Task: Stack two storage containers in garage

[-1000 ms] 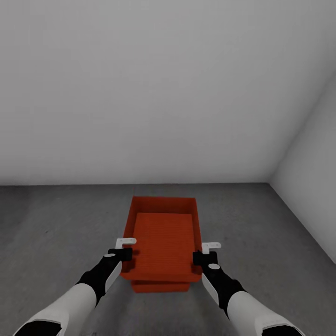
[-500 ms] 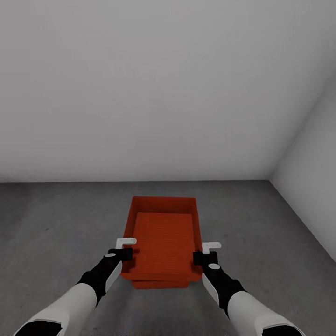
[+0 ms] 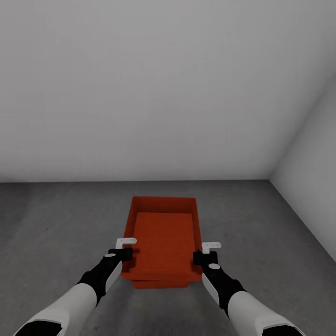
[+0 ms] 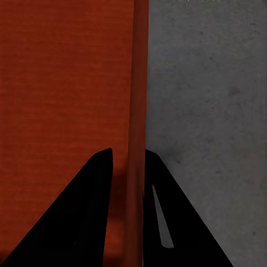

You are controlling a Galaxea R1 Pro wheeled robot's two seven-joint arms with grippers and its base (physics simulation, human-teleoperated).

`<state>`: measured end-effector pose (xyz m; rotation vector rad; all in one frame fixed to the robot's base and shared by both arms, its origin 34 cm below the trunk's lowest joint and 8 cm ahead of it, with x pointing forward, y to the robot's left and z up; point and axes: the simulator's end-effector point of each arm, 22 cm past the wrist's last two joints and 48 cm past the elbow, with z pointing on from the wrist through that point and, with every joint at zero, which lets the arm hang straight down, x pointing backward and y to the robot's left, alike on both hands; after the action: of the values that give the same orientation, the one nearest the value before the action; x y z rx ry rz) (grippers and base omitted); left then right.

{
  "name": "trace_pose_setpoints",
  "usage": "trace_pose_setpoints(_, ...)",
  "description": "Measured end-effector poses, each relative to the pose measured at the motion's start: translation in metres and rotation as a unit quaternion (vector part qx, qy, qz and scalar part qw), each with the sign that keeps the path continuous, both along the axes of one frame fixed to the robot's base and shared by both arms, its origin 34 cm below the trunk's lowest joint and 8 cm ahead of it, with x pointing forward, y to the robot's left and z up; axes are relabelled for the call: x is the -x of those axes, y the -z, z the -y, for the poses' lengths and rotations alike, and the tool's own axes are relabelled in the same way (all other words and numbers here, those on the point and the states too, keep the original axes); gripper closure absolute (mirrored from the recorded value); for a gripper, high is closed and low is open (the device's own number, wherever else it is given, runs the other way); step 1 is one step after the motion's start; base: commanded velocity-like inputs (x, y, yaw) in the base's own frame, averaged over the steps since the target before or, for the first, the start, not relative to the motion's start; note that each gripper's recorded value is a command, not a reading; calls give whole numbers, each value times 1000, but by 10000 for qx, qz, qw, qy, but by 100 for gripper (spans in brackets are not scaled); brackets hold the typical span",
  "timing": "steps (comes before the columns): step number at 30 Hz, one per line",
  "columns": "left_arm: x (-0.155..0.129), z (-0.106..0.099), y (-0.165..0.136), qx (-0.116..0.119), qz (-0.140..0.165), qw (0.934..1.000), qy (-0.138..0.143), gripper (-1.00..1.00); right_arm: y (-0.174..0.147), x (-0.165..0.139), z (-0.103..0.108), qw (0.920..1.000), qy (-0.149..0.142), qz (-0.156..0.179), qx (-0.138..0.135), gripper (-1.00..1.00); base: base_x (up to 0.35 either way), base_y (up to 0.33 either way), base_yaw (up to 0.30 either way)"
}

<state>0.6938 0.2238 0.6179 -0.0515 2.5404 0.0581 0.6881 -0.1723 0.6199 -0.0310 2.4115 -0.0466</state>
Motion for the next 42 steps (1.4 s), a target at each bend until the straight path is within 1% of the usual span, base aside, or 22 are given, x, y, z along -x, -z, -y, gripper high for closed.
trace_pose_setpoints(13, 0, -1, 0, 2, -9, 10000, 3, 100, 0, 1, -1, 10000, 3, -9, 1, 100, 0, 0, 12)
trace_pose_setpoints(19, 1, 7, 0, -28, -14, 10000, -17, 100, 1, 0, 7, 10000, -23, -11, -26, 100, 0, 0, 215)
trace_pose_setpoints(24, 1, 3, 0, -13, -11, 10000, -4, 100, 1, 0, 3, 10000, -6, -10, -13, 100, 0, 0, 260)
trace_pose_setpoints(27, 0, -4, 0, 14, -1, 10000, 10, 100, 0, 1, -4, 10000, 12, -3, -2, 100, 0, 0, 126)
trace_pose_setpoints(36, 0, 4, 0, -13, -2, 10000, -7, 100, 1, 0, 4, 10000, -10, -1, -11, 100, 0, 0, 19)
trace_pose_setpoints(42, 0, -4, 1, 16, 4, 10000, 11, 100, 0, 1, -4, 10000, 14, 3, 1, 100, 0, 0, -152)
